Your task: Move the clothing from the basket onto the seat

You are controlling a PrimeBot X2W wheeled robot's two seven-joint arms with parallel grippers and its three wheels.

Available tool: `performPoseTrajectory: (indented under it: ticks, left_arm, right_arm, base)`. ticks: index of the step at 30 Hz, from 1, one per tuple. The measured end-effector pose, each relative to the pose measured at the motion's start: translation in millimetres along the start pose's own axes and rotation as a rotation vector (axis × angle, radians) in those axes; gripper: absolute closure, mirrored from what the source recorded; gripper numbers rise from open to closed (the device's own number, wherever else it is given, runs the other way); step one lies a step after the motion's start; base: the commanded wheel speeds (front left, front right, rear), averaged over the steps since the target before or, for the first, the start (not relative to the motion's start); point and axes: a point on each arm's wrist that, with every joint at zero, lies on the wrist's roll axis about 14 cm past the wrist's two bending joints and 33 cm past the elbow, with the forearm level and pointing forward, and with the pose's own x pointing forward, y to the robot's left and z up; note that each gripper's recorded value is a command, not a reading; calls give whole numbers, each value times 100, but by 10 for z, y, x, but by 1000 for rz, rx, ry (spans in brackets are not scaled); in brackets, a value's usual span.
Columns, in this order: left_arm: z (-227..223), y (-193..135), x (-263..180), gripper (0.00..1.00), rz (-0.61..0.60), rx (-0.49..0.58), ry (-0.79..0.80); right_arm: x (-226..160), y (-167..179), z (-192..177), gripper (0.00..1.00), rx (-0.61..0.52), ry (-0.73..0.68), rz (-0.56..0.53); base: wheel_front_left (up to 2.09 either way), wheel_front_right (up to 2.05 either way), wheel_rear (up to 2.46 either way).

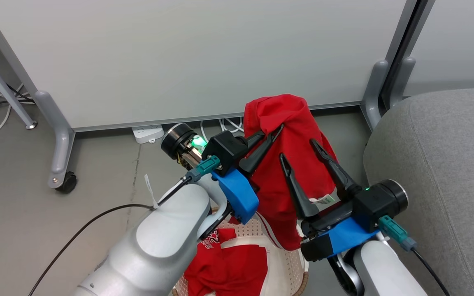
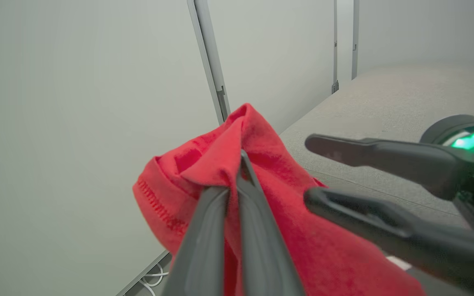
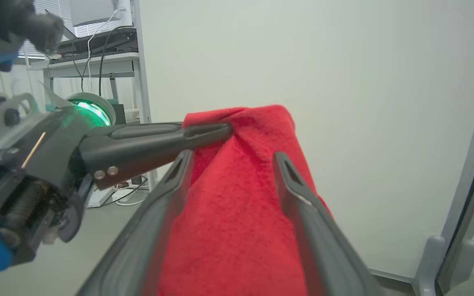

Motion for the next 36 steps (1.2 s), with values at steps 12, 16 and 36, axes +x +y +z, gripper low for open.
performPoseTrajectory:
  ticks: [12,16,36]
  left_arm:
    - [15,-1,15,100,-4,-6,-9]
    - [11,-19,18,100,-8,-11,-10]
    - [-11,2,63,100,-11,-25,-9]
  right_arm:
    - [67,10,-407,0,-10,134,27]
    - [103,45,-488,0,-1,160,44]
    - [388,4,-629,100,35,206,62]
  base:
    - [0,0,0]
    - [0,0,0]
    - [0,0,0]
